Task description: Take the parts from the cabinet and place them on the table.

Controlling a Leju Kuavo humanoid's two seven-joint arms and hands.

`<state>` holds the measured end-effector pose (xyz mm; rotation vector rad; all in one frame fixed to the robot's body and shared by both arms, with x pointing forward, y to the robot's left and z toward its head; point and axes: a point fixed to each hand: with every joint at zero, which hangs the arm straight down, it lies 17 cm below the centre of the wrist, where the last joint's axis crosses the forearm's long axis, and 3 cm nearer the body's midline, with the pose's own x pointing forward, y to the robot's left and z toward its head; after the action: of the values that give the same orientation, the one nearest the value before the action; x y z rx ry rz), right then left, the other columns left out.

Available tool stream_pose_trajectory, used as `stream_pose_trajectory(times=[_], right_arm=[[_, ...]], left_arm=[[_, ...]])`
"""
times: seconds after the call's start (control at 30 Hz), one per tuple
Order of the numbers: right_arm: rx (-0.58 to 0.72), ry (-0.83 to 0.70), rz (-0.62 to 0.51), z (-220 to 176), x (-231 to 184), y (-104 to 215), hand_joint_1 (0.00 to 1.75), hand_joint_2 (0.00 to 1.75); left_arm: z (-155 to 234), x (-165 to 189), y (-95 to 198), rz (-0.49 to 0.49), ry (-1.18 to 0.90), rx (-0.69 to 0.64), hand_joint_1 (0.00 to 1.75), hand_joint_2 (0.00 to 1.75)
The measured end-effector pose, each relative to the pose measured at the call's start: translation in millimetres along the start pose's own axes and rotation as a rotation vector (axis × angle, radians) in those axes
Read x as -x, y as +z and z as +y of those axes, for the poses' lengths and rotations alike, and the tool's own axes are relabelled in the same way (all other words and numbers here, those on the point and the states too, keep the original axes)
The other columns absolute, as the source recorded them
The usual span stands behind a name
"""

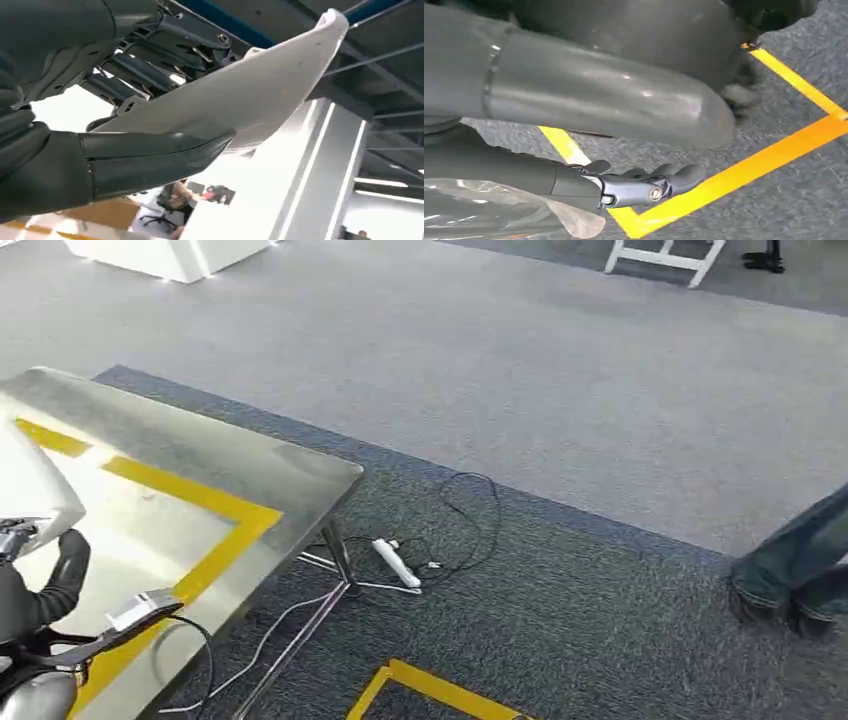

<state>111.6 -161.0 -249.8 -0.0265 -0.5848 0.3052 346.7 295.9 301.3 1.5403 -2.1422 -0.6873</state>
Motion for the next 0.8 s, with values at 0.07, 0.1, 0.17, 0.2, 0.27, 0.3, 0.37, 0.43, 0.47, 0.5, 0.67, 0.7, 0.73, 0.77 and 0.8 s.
stream_pose_trajectory(times=[0.07, 0.1, 0.17, 0.2, 0.27, 0.3, 0.37, 0.43, 0.47, 0.5, 0.67, 0.7, 0.73, 0.77, 0.8], right_arm=[[-0.001, -0.001, 0.006, 1, 4, 1, 0.00, 0.00], [-0.001, -0.001, 0.007, 1, 4, 1, 0.00, 0.00], [0.000, 0.001, 0.004, 0, 2, 1, 0.00, 0.00], [0.002, 0.004, 0.006, -2, 4, 1, 0.00, 0.00], [0.002, 0.004, 0.003, -2, 2, 0, 0.00, 0.00], [0.002, 0.005, 0.003, -2, 2, 0, 0.00, 0.00], [0.001, 0.007, 0.001, -2, 2, 0, 0.00, 0.00], [0.001, 0.008, 0.002, -2, 2, 0, 0.00, 0.00], [0.000, 0.008, 0.003, -2, 3, 1, 0.00, 0.00], [-0.001, 0.009, 0.005, -1, 4, 1, 0.00, 0.00], [-0.001, 0.011, 0.004, -2, 3, 0, 0.00, 0.00], [0.001, 0.012, 0.004, -2, 3, 0, 0.00, 0.00], [0.002, 0.012, 0.004, -2, 2, 0, 0.00, 0.00], [0.003, 0.012, 0.004, -3, 2, 0, 0.00, 0.00], [0.004, 0.011, 0.003, -3, 2, 0, 0.00, 0.00]], left_arm=[[-1, -1, 1, -0.002, 0.003, 0.005, 1.75, 1.75], [-2, -2, 1, -0.004, 0.004, 0.006, 1.75, 1.75], [-3, -2, -1, -0.006, 0.008, 0.006, 1.75, 1.75], [-3, -2, -1, -0.007, 0.008, 0.006, 1.75, 1.75], [-3, -1, -2, -0.005, 0.008, 0.007, 1.75, 1.75], [-4, -1, -1, -0.005, 0.007, 0.010, 1.75, 1.75], [-4, -1, 0, -0.007, 0.006, 0.016, 1.75, 1.75], [-4, -1, -3, -0.014, 0.005, 0.011, 1.75, 1.75], [-5, -1, -4, -0.013, 0.007, 0.012, 1.75, 1.75], [-6, -1, -3, -0.010, 0.009, 0.016, 1.75, 1.75], [-11, 3, -1, -0.001, 0.006, 0.033, 1.75, 1.75], [-11, 4, -2, -0.002, 0.005, 0.032, 1.75, 1.75], [-11, 3, -4, -0.004, 0.006, 0.030, 1.75, 1.75], [-12, 3, -3, -0.004, 0.008, 0.033, 1.75, 1.75], [-13, 3, -3, -0.005, 0.009, 0.038, 1.75, 1.75]])
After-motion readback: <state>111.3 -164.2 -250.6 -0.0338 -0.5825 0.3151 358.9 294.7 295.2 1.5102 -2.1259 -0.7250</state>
